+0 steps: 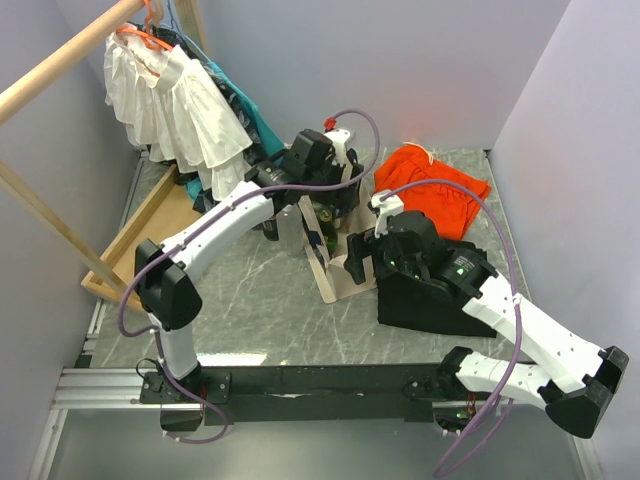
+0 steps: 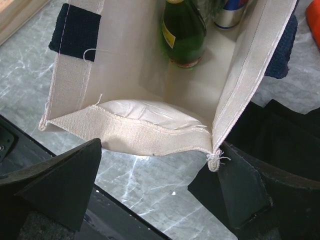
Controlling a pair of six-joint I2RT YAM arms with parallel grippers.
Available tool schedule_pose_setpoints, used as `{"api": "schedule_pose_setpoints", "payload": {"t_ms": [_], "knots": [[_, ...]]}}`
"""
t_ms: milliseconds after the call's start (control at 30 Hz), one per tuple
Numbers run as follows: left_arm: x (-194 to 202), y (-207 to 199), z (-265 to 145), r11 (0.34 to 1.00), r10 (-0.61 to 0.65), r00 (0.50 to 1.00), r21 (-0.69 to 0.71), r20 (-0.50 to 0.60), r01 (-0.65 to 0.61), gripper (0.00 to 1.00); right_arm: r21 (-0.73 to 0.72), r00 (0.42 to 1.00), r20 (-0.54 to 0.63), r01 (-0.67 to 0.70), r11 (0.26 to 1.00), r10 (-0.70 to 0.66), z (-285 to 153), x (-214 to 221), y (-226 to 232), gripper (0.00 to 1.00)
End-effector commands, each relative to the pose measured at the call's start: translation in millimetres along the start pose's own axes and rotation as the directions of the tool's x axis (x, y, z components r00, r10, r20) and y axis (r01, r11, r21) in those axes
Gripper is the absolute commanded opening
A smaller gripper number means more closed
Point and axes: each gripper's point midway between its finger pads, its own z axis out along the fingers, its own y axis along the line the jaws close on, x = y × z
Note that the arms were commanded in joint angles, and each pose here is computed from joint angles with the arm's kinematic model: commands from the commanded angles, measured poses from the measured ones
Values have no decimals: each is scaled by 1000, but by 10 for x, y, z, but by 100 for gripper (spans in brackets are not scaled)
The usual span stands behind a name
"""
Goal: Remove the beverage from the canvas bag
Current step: Take out the drink from the canvas bag.
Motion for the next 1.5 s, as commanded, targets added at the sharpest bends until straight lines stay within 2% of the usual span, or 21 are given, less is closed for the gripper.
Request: {"api": "schedule_pose_setpoints", "payload": {"t_ms": [0, 233, 567, 1000, 1200, 1367, 1467], "knots": [[79, -29, 78, 1000, 4, 999, 7, -55, -4, 97, -16, 999, -52, -3, 1000, 2, 3, 158, 42, 100], [267, 130, 162, 997, -11, 993, -73, -119, 2, 98, -11, 998, -59, 3, 1000, -3, 24, 175, 31, 100], [281, 151, 89, 996, -8, 993, -84, -120, -2, 99, -9, 998, -65, 0, 1000, -1, 44, 185, 32, 100], [300, 292, -94, 985, -23, 992, -174, -128, 0, 97, -2, 997, -73, 3, 1000, -3, 64, 187, 24, 100], [278, 307, -111, 983, -23, 993, -181, -119, 1, 93, -1, 997, -72, 3, 1000, -3, 70, 181, 24, 100], [289, 277, -67, 986, -21, 992, -165, -124, 0, 81, 6, 997, -72, 2, 1000, -2, 64, 186, 11, 100], [298, 286, -50, 986, -21, 992, -169, -127, 0, 78, 10, 997, -74, 4, 1000, -3, 66, 195, 5, 100]]}}
